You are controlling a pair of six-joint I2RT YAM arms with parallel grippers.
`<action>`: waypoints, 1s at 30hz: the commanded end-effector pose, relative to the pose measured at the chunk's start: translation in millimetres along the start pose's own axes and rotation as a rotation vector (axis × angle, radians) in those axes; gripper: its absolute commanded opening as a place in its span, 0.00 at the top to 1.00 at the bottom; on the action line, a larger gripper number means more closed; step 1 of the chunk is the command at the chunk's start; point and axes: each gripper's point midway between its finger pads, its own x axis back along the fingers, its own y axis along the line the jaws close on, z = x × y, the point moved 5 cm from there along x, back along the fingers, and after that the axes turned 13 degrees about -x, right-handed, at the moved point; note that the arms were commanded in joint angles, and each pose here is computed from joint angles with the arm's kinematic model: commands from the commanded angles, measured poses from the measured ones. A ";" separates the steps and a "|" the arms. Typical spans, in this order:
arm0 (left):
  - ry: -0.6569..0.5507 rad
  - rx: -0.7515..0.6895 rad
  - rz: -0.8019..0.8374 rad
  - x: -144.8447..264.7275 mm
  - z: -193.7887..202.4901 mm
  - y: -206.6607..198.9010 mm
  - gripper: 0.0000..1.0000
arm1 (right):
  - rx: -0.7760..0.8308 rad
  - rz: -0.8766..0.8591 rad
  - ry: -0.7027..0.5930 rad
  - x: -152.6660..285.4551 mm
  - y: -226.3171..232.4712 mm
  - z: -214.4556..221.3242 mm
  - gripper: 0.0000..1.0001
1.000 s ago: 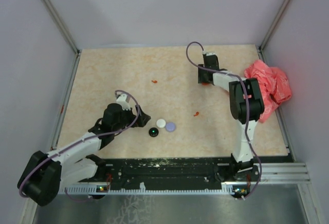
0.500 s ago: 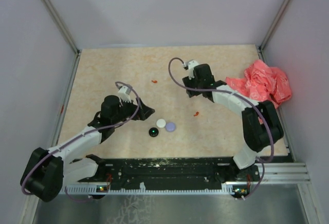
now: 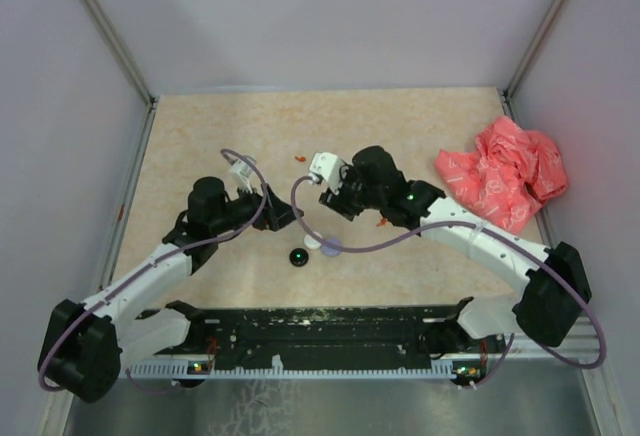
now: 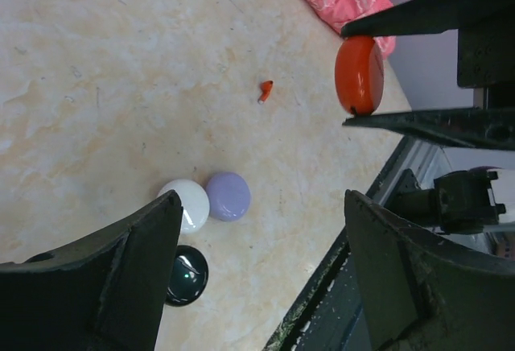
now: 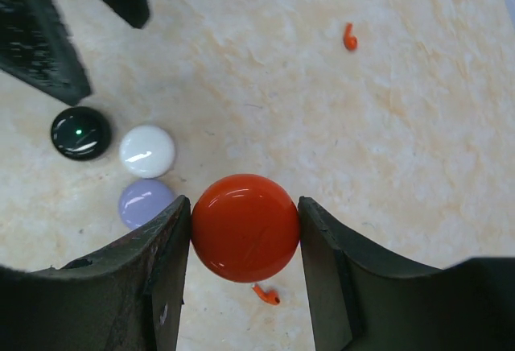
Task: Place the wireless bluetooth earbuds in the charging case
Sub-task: Pick up the charging case at the center of the board.
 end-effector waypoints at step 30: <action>0.091 0.077 0.424 -0.3 -1.8 -47.9 0.39 | 0.535 -0.158 -0.165 6.9 86.9 -59.3 0.56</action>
